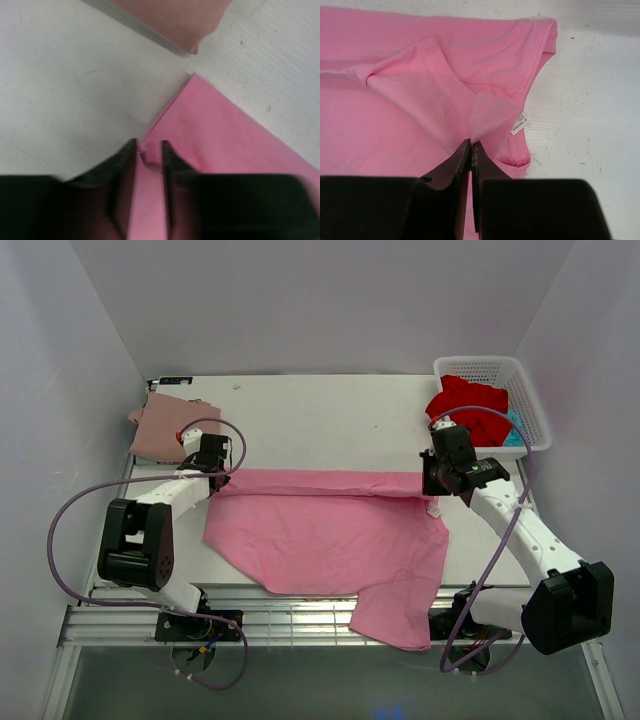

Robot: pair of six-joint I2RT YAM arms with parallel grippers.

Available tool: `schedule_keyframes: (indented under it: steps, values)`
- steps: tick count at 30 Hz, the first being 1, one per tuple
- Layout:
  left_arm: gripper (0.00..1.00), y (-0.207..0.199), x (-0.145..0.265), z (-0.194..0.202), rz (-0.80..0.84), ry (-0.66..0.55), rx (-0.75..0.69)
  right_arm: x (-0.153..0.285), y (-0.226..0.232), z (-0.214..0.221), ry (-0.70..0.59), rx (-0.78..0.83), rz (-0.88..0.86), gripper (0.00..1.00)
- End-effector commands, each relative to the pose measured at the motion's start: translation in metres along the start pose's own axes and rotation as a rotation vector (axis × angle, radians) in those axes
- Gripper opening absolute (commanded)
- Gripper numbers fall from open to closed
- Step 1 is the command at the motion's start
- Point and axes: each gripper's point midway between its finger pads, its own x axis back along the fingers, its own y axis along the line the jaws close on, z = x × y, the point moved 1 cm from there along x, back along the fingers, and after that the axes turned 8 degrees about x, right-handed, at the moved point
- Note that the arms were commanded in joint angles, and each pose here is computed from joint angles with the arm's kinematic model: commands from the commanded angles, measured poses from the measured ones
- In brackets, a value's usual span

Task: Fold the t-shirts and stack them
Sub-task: Fold the flattened tshirt in 1/3 of the way

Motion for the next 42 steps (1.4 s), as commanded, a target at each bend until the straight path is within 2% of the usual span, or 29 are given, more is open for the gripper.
schedule_keyframes:
  steps: [1, 4, 7, 10, 14, 15, 18, 21, 22, 24, 25, 28, 35, 42]
  values:
    - [0.44, 0.007, 0.009, -0.004, -0.016, -0.007, 0.015, -0.003, -0.002, 0.026, 0.086, -0.001, 0.031, 0.08]
    - [0.55, 0.014, 0.011, 0.001, -0.041, 0.006, 0.037, -0.006, -0.001, 0.044, 0.161, 0.007, 0.042, 0.08]
    - [0.55, 0.026, 0.020, -0.005, -0.071, -0.035, 0.076, -0.002, -0.001, 0.050, 0.198, 0.017, 0.062, 0.15]
    - [0.49, 0.027, 0.033, -0.019, -0.051, -0.091, 0.129, 0.010, 0.006, 0.051, 0.213, 0.042, 0.017, 0.27]
    - [0.27, 0.005, 0.045, -0.037, 0.062, -0.111, 0.184, 0.025, 0.006, 0.041, 0.192, 0.056, 0.013, 0.38]
    - [0.16, -0.004, 0.047, -0.039, 0.100, -0.112, 0.181, 0.027, 0.005, 0.036, 0.170, 0.055, 0.015, 0.41]
    - [0.00, -0.043, 0.056, -0.049, 0.233, -0.116, 0.185, 0.021, 0.012, 0.014, 0.078, 0.047, -0.014, 0.43]
    - [0.00, -0.085, 0.067, -0.044, 0.339, -0.119, 0.124, -0.002, 0.021, -0.002, 0.018, 0.046, -0.042, 0.43]
    - [0.00, -0.100, 0.070, -0.031, 0.367, -0.104, 0.070, -0.009, 0.025, -0.003, 0.013, 0.048, -0.059, 0.43]
    - [0.00, -0.120, 0.077, -0.028, 0.411, -0.107, 0.041, -0.033, 0.033, 0.004, 0.045, 0.061, -0.087, 0.43]
    - [0.00, -0.133, 0.083, -0.019, 0.448, -0.098, 0.014, -0.043, 0.039, -0.005, 0.003, 0.057, -0.116, 0.43]
    - [0.02, -0.156, 0.092, 0.002, 0.540, -0.055, -0.020, -0.072, 0.048, -0.007, -0.001, 0.066, -0.139, 0.42]
    - [0.04, -0.188, 0.105, 0.033, 0.617, -0.038, -0.107, -0.113, 0.055, -0.015, 0.015, 0.094, -0.138, 0.41]
    - [0.00, -0.195, 0.098, 0.058, 0.597, -0.012, -0.153, -0.119, 0.054, -0.032, 0.002, 0.102, -0.122, 0.43]
